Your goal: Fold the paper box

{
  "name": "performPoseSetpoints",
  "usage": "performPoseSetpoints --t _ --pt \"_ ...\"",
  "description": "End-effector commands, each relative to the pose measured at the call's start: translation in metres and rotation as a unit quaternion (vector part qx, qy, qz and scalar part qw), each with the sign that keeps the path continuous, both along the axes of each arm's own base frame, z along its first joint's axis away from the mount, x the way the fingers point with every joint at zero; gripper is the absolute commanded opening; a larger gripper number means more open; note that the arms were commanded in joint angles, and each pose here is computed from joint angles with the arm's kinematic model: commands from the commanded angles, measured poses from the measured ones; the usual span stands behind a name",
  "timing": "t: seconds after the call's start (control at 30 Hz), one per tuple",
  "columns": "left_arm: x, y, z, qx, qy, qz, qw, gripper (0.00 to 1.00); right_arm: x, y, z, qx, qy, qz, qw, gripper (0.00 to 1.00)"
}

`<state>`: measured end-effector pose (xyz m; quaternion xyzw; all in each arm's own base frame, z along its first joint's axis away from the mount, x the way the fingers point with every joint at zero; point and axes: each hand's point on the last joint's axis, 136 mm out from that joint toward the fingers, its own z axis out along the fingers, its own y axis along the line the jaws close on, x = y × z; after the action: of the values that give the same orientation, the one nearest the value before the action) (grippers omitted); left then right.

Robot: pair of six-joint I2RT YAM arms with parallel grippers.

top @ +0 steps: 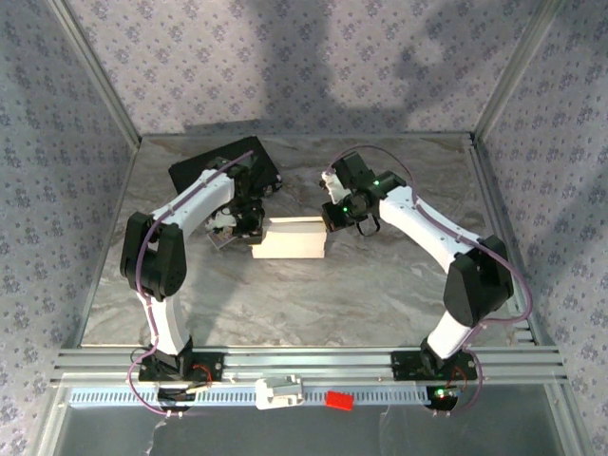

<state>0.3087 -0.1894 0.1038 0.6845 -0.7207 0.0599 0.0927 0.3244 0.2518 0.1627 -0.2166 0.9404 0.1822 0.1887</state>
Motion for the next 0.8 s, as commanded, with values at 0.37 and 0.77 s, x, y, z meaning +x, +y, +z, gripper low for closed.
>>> performPoseSetpoints --t 0.37,0.77 --pt "-0.008 0.002 -0.01 0.007 0.017 0.023 1.0 0.19 -0.018 0.001 -0.011 -0.003 0.054 -0.097 0.994 0.0" --pt "-0.009 0.002 -0.012 0.005 0.012 0.03 0.999 0.17 -0.032 -0.007 -0.037 -0.072 0.01 -0.115 0.991 0.0"
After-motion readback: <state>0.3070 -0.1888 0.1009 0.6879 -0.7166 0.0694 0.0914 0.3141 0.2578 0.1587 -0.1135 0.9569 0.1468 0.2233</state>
